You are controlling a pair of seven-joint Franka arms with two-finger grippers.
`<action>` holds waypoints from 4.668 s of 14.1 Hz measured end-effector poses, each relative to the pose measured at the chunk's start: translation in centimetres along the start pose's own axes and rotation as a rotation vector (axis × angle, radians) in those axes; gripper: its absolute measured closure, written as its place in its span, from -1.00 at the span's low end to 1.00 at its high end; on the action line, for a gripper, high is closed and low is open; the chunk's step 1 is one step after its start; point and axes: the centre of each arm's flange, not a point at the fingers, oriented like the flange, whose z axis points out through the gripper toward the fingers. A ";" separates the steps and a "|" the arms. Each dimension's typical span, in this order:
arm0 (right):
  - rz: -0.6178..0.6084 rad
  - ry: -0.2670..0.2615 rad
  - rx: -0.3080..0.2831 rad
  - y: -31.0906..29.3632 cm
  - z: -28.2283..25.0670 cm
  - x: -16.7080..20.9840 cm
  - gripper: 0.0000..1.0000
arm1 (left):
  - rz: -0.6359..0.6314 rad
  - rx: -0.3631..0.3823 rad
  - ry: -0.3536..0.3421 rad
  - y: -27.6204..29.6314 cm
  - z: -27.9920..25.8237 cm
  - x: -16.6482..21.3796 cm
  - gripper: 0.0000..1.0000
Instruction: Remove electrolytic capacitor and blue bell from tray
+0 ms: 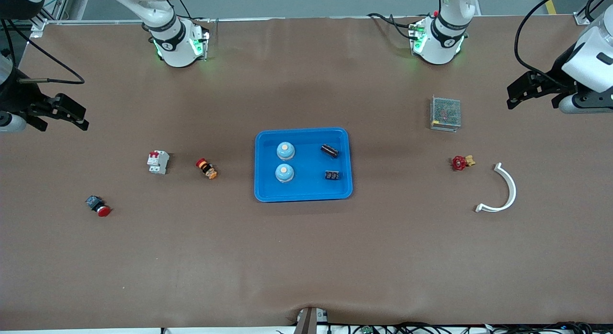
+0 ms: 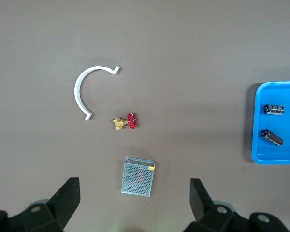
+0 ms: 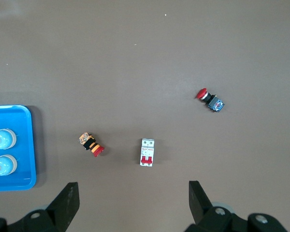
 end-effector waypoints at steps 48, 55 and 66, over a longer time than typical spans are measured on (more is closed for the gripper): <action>-0.001 0.019 0.000 -0.3 -0.9 0.2 -1.00 | -0.196 0.060 -0.236 10.8 11.8 2.3 -1.00; -0.027 -0.121 0.008 -1.4 5.3 1.8 -1.00 | -0.293 0.079 -0.230 15.8 19.2 0.6 -1.00; -0.102 -0.033 0.015 -5.8 4.3 3.0 -1.00 | -0.687 0.039 -0.215 29.9 30.5 -3.4 -1.00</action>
